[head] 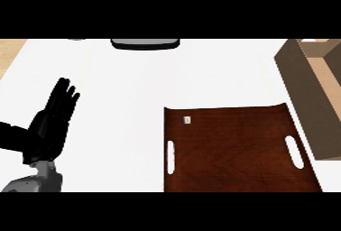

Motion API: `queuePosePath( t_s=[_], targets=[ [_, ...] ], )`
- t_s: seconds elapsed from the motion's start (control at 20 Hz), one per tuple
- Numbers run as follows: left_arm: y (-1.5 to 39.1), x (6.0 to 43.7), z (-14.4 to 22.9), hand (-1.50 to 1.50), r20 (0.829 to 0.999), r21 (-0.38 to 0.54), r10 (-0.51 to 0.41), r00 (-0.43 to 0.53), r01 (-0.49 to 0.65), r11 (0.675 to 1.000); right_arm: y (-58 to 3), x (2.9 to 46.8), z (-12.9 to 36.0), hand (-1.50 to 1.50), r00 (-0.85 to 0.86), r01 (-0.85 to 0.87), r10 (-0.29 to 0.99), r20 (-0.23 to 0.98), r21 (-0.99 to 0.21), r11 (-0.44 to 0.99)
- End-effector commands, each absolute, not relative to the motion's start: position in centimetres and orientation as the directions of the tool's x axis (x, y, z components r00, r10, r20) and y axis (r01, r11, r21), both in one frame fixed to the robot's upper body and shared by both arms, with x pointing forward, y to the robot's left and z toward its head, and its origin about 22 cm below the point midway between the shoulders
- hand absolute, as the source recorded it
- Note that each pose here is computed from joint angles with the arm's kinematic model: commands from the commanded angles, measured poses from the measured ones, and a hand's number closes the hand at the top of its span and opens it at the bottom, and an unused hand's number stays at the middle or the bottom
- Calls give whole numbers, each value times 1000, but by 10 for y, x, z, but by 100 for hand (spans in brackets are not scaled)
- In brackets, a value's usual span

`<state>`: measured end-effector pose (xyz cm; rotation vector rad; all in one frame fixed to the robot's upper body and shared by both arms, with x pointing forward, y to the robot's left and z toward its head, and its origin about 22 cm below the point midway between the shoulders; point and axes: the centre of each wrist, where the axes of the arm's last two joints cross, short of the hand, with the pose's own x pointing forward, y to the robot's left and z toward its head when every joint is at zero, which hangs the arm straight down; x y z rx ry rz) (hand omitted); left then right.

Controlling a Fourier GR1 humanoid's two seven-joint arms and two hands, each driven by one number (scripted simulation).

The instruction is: Pick the squash from the tray and place it in the cardboard box

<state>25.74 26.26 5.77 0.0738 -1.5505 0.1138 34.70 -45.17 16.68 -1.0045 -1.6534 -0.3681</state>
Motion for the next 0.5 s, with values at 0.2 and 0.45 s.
queuePosePath(
  t_s=[0.2, 0.45],
  targets=[
    [264, 249, 59, 0, 1000, -23, 24, 13, -122, 992, -494, 291, 124, -150, -93, 820, 385, 918, -149, 552],
    [264, 268, 42, 0, 999, -25, 28, 20, -122, 992, -507, 262, 151, -150, -100, 815, 395, 913, -153, 558]
  ],
)
